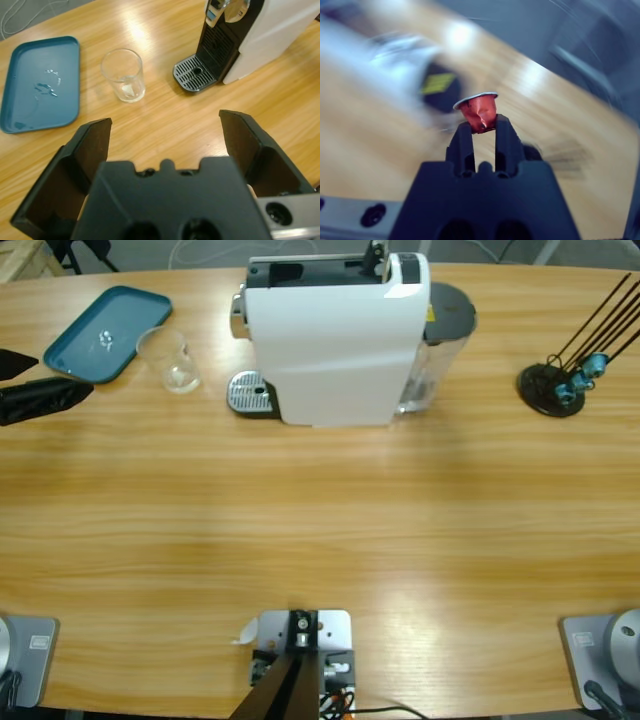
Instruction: Pour coffee
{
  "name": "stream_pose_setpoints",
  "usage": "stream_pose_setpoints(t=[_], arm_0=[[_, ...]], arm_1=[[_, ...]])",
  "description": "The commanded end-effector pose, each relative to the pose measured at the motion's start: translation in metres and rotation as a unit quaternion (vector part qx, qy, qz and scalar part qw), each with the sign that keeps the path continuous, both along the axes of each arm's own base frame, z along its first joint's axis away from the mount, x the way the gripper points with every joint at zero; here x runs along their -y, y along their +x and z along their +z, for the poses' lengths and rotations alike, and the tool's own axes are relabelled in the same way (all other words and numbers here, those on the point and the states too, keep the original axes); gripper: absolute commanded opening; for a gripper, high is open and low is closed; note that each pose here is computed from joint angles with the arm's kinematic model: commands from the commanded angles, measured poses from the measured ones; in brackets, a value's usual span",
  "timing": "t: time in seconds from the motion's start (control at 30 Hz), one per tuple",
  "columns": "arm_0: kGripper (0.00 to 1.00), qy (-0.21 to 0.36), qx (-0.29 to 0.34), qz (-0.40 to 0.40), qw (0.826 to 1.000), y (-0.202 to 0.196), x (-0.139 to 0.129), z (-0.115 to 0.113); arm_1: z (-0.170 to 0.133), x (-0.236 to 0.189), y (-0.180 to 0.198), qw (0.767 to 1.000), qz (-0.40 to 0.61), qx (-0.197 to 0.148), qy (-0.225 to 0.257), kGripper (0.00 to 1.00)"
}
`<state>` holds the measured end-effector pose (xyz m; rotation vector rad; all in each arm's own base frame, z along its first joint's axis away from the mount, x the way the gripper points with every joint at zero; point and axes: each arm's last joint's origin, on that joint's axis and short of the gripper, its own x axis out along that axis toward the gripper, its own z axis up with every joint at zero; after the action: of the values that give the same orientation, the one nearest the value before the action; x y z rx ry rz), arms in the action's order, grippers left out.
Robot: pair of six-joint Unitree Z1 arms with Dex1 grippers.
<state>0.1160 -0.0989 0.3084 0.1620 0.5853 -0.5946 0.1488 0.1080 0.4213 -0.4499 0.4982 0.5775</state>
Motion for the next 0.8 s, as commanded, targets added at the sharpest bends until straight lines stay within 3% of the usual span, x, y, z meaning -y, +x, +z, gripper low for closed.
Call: stream_pose_setpoints(t=[0.03,0.3,0.5,0.8], arm_0=[[0.931,-0.005,-0.004,-0.024,1.000,-0.006,-0.001,-0.004],[0.931,-0.001,-0.011,-0.026,1.000,-0.004,0.001,-0.007],[0.931,0.001,-0.012,-0.027,1.000,-0.004,0.001,-0.008],[0.931,0.001,-0.011,-0.026,1.000,-0.005,0.000,-0.009]], arm_1=[[0.012,-0.041,-0.046,0.954,0.295,-0.026,-0.034,0.000],[0.020,-0.134,-0.003,0.906,0.412,-0.011,-0.100,0.000],[-0.010,-0.205,0.043,0.885,0.445,-0.013,-0.138,0.000],[-0.030,-0.207,0.103,0.900,0.408,-0.011,-0.157,0.000]])
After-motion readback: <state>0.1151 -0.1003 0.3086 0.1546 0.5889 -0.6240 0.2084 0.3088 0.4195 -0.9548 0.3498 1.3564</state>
